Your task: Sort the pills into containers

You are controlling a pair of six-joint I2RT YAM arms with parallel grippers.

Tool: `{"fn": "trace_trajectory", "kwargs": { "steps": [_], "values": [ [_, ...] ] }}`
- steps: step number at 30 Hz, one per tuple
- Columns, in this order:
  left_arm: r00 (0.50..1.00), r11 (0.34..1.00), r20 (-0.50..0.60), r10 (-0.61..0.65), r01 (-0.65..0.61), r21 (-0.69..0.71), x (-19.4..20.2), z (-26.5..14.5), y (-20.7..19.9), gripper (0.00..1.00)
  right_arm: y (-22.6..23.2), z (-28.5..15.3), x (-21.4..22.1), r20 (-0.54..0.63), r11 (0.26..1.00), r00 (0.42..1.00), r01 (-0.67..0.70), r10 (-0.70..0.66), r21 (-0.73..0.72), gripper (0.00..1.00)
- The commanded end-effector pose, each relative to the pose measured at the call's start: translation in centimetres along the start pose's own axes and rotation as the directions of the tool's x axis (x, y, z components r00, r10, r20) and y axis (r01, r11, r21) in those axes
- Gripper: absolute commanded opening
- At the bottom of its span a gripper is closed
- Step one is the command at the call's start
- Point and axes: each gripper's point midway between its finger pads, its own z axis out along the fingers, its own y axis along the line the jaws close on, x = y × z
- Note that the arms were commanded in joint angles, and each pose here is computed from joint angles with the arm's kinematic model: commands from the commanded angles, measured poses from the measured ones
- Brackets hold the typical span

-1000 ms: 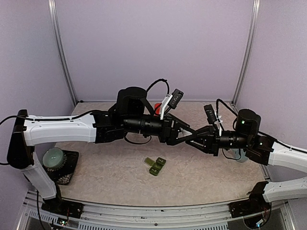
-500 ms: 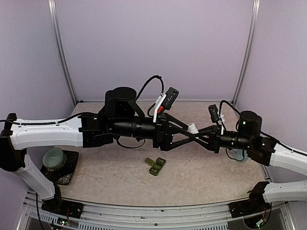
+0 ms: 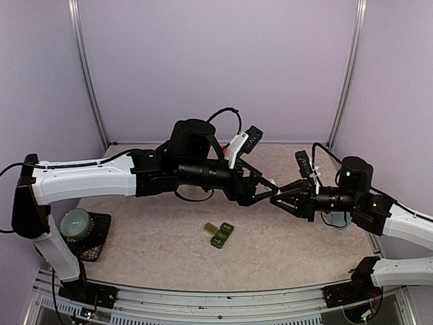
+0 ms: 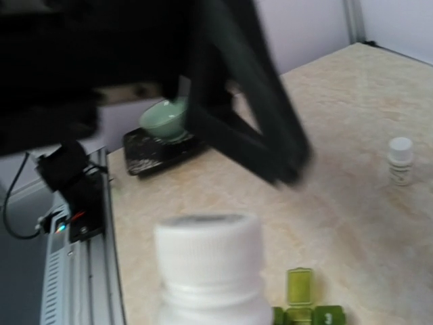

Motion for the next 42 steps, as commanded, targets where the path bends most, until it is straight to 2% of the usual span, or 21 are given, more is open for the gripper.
{"fn": "trace_trajectory", "kwargs": {
  "steps": [1,5,17,29,42],
  "values": [
    [0.999,0.999,-0.033,0.040,-0.039,0.021,0.3,0.4,-0.4,0.90,1.6,-0.4,-0.2,0.006,0.996,0.999,0.036,-0.036,-0.084,0.14],
    [0.999,0.998,-0.007,0.039,-0.038,0.052,-0.3,0.2,-0.9,0.85,1.9,-0.5,0.0,0.007,0.994,0.999,0.036,-0.035,-0.099,0.14],
    [1.000,0.994,-0.001,-0.001,0.001,0.114,-0.3,0.5,-1.0,0.54,2.3,-0.5,0.0,0.006,0.991,0.999,0.045,-0.044,-0.122,0.14],
    [0.999,0.994,-0.032,-0.014,0.018,0.104,0.6,1.0,-0.5,0.51,2.1,-0.4,-0.3,0.007,0.992,0.999,0.052,-0.052,-0.114,0.14],
    [0.999,0.991,-0.016,-0.032,0.034,0.131,0.4,0.7,-0.3,0.35,1.8,-0.3,0.1,0.001,0.993,0.999,0.053,-0.053,-0.105,0.14]
  ]
}}
